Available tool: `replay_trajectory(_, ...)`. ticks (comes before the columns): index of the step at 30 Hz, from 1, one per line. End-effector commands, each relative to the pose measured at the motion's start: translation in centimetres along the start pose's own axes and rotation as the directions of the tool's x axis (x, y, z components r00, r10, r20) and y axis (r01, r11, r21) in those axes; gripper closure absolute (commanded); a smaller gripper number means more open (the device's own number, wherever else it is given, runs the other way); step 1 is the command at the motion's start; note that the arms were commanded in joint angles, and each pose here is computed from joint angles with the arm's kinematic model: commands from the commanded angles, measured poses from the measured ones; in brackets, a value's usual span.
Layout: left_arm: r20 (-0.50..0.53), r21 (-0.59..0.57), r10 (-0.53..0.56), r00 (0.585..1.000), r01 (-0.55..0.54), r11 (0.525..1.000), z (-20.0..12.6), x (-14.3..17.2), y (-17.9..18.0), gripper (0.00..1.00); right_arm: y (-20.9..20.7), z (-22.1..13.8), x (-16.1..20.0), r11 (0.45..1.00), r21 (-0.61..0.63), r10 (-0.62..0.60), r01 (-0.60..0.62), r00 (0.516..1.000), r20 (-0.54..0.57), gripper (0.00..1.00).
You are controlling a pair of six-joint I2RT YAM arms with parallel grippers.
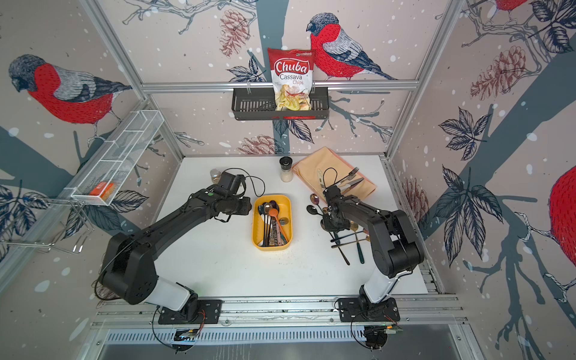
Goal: Put the spoon into the storage box
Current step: Pick up the spoon from the center of the board.
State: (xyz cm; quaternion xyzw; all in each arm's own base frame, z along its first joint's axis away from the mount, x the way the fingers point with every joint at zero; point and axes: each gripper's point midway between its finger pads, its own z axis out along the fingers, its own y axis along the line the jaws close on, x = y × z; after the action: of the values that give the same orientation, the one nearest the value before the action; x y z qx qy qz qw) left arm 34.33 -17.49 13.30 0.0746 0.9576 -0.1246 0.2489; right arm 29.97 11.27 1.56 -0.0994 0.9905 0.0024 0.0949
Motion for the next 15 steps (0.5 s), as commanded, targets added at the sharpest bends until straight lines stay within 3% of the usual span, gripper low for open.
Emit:
replay_trajectory(1,-0.007,-0.012,0.002,1.000,-0.002,1.000,-0.2,0.0,0.2,0.65,0.1,0.0,0.0,1.000,0.019,-0.021,0.021,1.000,-0.001,0.83)
replay_trajectory(15,-0.005,-0.008,-0.006,1.000,0.006,1.000,0.2,0.2,0.5,0.65,-0.3,-3.0,-1.5,0.998,0.063,-0.006,0.001,0.997,0.075,0.85)
